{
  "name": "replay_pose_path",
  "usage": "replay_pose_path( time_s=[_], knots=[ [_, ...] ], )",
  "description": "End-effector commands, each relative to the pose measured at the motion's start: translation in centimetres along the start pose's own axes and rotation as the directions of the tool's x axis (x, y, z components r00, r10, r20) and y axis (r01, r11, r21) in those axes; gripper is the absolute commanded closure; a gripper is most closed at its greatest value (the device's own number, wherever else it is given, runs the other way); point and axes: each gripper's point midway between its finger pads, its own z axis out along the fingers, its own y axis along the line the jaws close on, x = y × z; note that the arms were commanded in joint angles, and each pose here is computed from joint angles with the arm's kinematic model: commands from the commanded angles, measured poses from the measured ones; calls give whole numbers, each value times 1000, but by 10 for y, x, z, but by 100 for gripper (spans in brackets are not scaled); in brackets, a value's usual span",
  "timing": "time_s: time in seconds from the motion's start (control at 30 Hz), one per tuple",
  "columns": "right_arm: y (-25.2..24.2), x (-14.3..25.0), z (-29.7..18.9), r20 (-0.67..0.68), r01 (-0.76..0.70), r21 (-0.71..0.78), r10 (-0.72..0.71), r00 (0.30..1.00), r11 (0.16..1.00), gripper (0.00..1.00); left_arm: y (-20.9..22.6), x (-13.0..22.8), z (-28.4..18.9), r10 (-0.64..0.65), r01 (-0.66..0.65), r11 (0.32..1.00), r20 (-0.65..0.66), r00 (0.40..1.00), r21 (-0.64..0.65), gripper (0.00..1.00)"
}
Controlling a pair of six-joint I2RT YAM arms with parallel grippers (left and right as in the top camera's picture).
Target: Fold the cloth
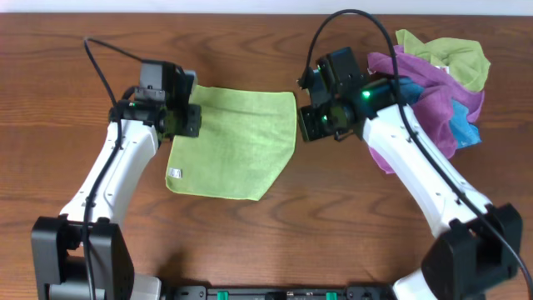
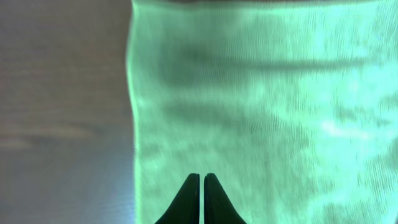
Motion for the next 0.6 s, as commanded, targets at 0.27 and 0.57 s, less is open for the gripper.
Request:
replay_pose_path(
  time_s=[0.27, 0.57],
  knots=[
    [24, 72, 56, -56, -17, -384, -5, 998, 923, 53, -14, 54, 37, -180, 190, 978, -106, 978, 92, 94],
    [13, 59, 86, -17, -17, -342, 12, 1000, 939, 34, -26, 71, 43, -187, 209, 965, -143, 972, 160, 94]
  ],
)
